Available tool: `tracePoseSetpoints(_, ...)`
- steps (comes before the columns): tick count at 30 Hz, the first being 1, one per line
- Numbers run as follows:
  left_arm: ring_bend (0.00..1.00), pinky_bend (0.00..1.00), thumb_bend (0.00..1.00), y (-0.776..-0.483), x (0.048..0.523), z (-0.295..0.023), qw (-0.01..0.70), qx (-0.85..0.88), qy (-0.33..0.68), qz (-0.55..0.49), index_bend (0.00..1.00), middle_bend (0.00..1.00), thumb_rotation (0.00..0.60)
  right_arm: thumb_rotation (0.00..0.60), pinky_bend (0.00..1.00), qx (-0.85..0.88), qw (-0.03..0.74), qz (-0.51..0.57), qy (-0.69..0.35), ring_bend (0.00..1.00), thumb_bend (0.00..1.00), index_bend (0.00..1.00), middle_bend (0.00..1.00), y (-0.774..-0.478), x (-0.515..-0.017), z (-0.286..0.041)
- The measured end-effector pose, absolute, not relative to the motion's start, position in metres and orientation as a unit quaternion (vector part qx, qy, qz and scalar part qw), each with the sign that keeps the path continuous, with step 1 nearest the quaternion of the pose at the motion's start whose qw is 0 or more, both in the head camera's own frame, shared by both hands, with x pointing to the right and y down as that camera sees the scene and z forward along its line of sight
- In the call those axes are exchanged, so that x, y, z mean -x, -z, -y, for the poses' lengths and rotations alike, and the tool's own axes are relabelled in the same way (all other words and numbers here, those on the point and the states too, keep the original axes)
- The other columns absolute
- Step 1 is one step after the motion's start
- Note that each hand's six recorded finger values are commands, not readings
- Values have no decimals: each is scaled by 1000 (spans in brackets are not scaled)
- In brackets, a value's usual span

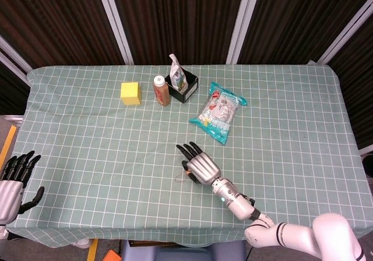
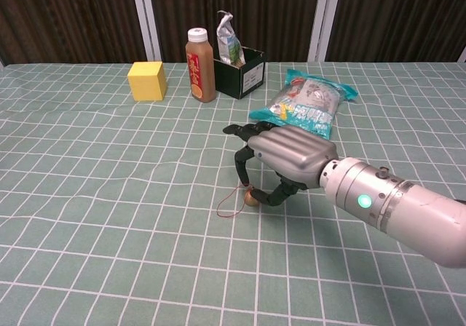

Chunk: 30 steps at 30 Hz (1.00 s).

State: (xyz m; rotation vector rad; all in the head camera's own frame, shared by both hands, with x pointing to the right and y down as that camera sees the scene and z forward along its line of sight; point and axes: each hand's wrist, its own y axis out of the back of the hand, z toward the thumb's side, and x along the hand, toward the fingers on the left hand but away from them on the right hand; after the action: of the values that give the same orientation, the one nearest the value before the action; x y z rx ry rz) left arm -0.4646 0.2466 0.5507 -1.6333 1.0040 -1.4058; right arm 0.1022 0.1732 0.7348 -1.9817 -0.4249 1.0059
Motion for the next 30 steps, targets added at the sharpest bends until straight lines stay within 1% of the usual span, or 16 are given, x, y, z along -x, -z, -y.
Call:
tracePoseSetpoints(13, 0, 1, 411, -552, 468, -247, 367, 636, 557, -388, 0, 0, 600, 600, 0, 790, 421, 170, -411, 0, 518, 653, 17, -741, -104, -173)
tracePoseSetpoints(25, 0, 1, 410, -554, 468, -247, 363, 637, 560, -386, 0, 0, 600, 600, 0, 789, 425, 177, -408, 0, 528, 713, 54, -739, -104, -172)
tracePoseSetpoints(30, 0, 1, 410, -552, 468, -247, 363, 637, 558, -387, 0, 0, 600, 600, 0, 789, 427, 179, -404, 0, 540, 724, 59, -736, -103, -173)
